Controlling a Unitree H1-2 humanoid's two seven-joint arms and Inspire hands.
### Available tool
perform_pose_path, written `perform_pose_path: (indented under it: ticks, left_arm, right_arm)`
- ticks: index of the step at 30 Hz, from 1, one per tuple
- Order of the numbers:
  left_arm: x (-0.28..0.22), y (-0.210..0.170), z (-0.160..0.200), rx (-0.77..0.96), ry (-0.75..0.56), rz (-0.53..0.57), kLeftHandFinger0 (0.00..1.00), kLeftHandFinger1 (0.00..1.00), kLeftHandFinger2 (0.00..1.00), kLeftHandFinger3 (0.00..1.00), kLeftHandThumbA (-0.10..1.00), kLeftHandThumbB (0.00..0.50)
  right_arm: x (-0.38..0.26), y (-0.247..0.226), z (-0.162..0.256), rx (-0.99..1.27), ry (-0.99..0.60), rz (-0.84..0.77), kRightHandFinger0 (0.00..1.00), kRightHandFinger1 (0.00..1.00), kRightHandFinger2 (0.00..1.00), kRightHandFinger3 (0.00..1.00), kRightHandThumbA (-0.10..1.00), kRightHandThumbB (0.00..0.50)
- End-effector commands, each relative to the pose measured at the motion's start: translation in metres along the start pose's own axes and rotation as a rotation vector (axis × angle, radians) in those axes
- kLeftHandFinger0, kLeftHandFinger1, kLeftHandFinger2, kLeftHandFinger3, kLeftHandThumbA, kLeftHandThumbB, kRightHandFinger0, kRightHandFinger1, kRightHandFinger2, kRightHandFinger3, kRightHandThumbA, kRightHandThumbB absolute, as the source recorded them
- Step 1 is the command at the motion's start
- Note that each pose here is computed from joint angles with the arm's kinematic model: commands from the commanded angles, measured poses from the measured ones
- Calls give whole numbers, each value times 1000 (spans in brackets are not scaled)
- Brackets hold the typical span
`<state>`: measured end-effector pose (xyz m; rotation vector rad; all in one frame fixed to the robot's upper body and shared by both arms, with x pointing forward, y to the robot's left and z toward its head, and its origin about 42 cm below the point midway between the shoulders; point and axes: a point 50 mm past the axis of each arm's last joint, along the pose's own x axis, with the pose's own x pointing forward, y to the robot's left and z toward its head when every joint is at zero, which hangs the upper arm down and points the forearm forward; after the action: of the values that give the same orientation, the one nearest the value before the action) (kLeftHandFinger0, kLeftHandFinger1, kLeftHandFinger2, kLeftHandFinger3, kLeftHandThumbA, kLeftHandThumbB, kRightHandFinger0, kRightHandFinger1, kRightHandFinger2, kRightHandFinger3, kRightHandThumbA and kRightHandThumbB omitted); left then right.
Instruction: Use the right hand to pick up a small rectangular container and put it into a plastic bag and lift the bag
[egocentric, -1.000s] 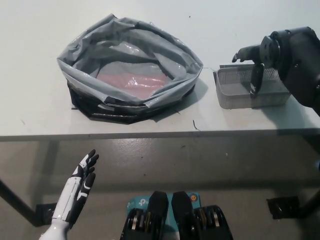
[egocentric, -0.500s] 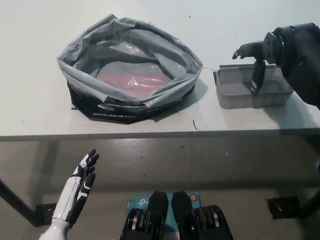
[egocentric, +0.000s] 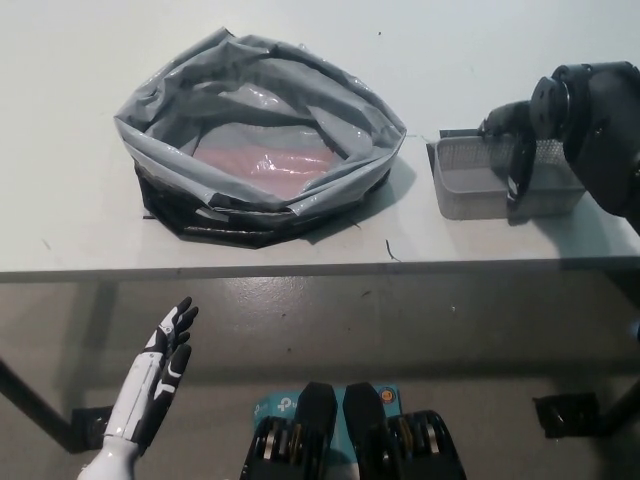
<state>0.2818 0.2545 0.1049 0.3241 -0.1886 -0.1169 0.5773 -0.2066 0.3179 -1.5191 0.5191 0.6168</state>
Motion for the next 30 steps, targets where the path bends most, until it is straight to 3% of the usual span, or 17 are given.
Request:
perform_pose_path:
  ticks: [1,12,14,16,17,18,19,20,21,23,24,25,27,30]
  left_arm:
    - [7,5,12,9,-62,-1,1000,1000,1000,1000,1000,278]
    - [10,6,15,14,-71,-6,1000,1000,1000,1000,1000,272]
    - [12,6,16,21,-74,-5,1000,1000,1000,1000,1000,274]
    - [13,5,17,24,-76,-5,1000,1000,1000,1000,1000,275]
    - [13,6,17,23,-77,-5,1000,1000,1000,1000,1000,275]
    - [13,7,18,21,-76,-6,1000,1000,1000,1000,1000,280]
    - [13,7,18,18,-74,-7,1000,1000,1000,1000,1000,281]
    - [14,8,18,22,-72,-8,1000,1000,1000,1000,1000,281]
    - [15,8,18,22,-72,-9,1000,1000,1000,1000,1000,280]
    - [16,9,18,24,-75,-8,1000,1000,1000,1000,1000,278]
    - [16,9,18,23,-79,-8,1000,1000,1000,1000,1000,271]
    - [17,9,18,23,-80,-9,1000,1000,1000,1000,1000,271]
    - [17,9,17,19,-79,-8,1000,1000,1000,1000,1000,272]
    - [16,9,17,27,-85,-8,1000,1000,1000,1000,1000,254]
  right_arm:
    - [-8,-23,3,-15,-33,-38,1000,1000,1000,1000,1000,463]
    - [2,-19,-2,32,-5,-16,1000,1000,1000,1000,1000,451]
    - [6,-17,-4,43,-4,-74,1000,1000,1000,1000,1000,418]
    - [8,-17,-5,39,16,-159,1000,1000,1000,1000,1000,421]
    - [10,-16,-3,49,16,-259,989,1000,1000,1000,808,403]
    - [11,-16,-3,59,-12,-331,735,876,956,1000,490,277]
    - [12,-15,-3,66,-41,-381,682,835,921,1000,324,302]
    - [12,-15,-5,36,-72,-495,215,309,428,603,-72,271]
    - [11,-14,-6,34,-94,-562,44,144,247,355,-94,239]
    - [10,-14,-8,55,-130,-643,2,164,406,390,-100,217]
    - [8,-17,-9,70,-149,-680,3,318,697,620,-100,190]
    - [7,-18,-10,72,-154,-694,2,398,815,726,-100,184]
    - [4,-21,-12,75,-166,-725,67,559,945,895,-100,179]
    - [-1,-28,-15,78,-188,-781,62,591,911,1000,-100,151]
